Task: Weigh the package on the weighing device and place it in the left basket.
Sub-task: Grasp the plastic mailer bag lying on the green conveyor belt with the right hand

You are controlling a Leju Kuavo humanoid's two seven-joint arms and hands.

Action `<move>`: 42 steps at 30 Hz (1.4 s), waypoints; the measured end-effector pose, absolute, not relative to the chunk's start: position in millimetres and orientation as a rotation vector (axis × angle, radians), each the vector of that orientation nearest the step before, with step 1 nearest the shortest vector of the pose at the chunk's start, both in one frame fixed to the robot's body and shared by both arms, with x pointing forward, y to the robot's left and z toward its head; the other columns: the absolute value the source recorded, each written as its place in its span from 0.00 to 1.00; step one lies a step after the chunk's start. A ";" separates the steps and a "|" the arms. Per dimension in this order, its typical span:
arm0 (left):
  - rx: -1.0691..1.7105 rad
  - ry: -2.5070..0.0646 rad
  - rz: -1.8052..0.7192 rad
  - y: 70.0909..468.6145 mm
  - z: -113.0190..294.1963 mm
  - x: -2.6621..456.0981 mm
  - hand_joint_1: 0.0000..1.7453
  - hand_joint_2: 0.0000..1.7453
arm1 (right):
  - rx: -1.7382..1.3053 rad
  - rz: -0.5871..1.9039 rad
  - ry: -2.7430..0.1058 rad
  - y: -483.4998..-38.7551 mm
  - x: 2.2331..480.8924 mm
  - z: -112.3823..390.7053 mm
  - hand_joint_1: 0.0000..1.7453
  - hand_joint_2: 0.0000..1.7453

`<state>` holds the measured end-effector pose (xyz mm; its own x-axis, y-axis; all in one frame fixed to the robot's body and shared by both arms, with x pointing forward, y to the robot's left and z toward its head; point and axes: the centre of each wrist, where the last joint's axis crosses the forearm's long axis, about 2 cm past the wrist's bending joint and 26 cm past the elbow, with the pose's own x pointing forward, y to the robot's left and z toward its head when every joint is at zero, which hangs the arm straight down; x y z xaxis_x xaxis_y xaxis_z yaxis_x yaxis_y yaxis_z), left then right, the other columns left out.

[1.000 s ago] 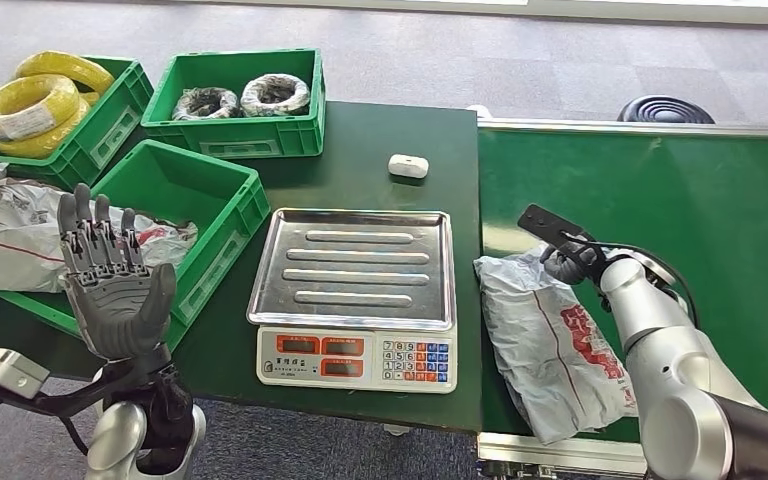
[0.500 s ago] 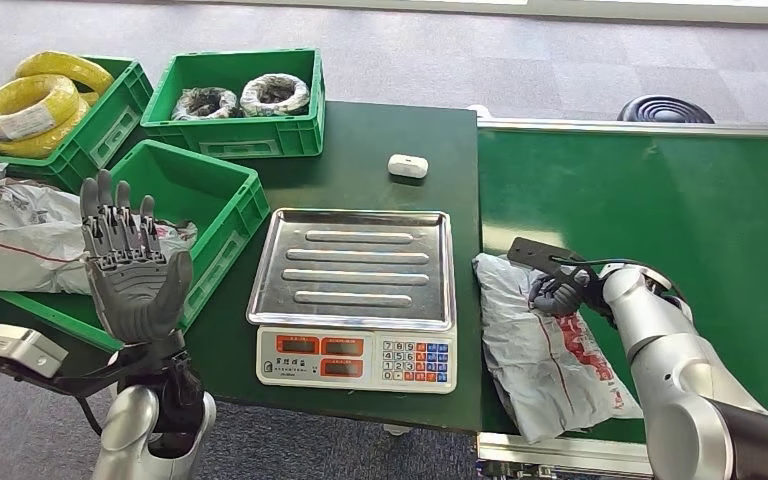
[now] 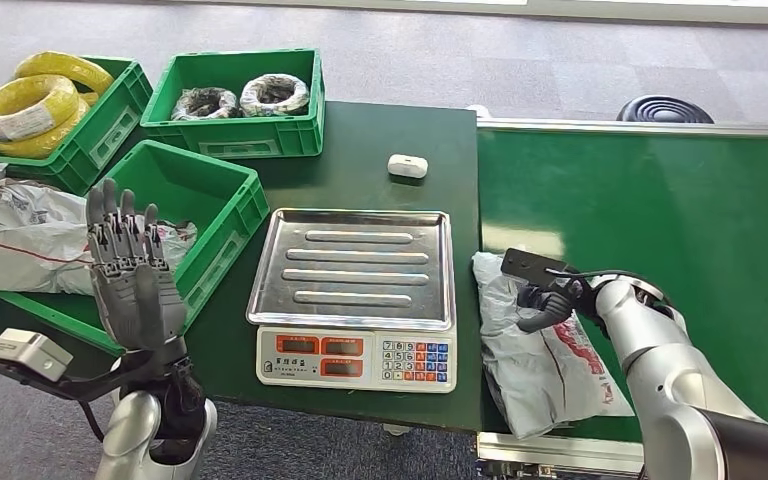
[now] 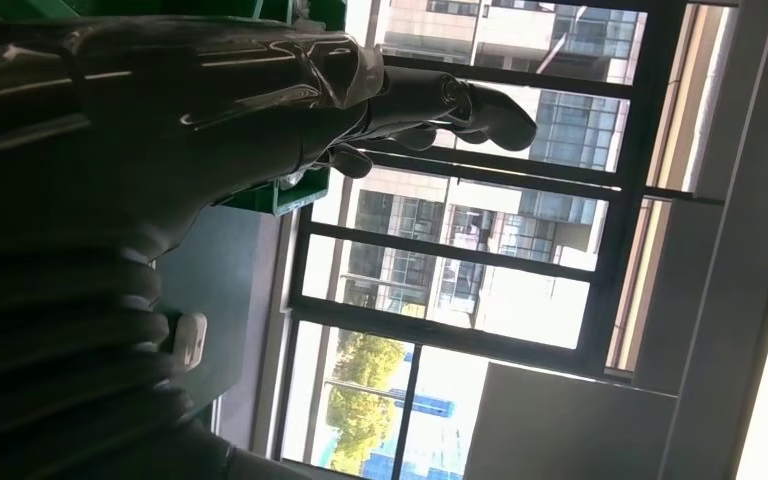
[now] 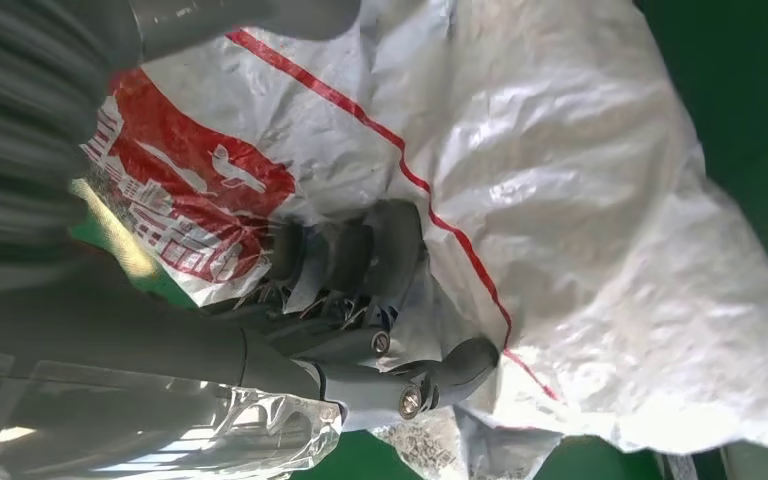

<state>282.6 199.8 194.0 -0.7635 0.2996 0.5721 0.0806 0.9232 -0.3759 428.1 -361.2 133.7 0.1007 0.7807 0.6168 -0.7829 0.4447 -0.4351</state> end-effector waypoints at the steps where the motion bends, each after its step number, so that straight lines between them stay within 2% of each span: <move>1: -0.269 -2.419 0.436 199.8 193.7 282.4 0.00 0.00 | 0.003 1.162 -0.907 -360.6 427.2 132.1 0.37 1.00; 3: -0.269 -2.418 0.435 199.9 193.4 282.2 0.00 0.00 | 0.004 1.175 -0.901 -359.4 425.9 129.9 0.87 1.00; 4: -0.269 -2.417 0.434 200.0 193.2 282.0 0.00 0.00 | 0.007 1.179 -0.903 -359.0 425.5 129.1 0.99 1.00; 34: -0.255 -2.416 0.432 204.3 190.0 272.8 0.00 0.00 | 0.018 1.184 -0.990 -351.3 422.9 122.8 1.00 1.00; 38: -0.236 -2.418 0.440 205.3 190.4 270.7 0.00 0.00 | -0.005 1.164 -1.076 -352.0 426.1 127.1 1.00 1.00; 42: -0.205 -2.421 0.448 208.8 189.3 260.9 0.00 0.00 | -0.051 1.112 -1.333 -358.5 443.8 156.5 1.00 1.00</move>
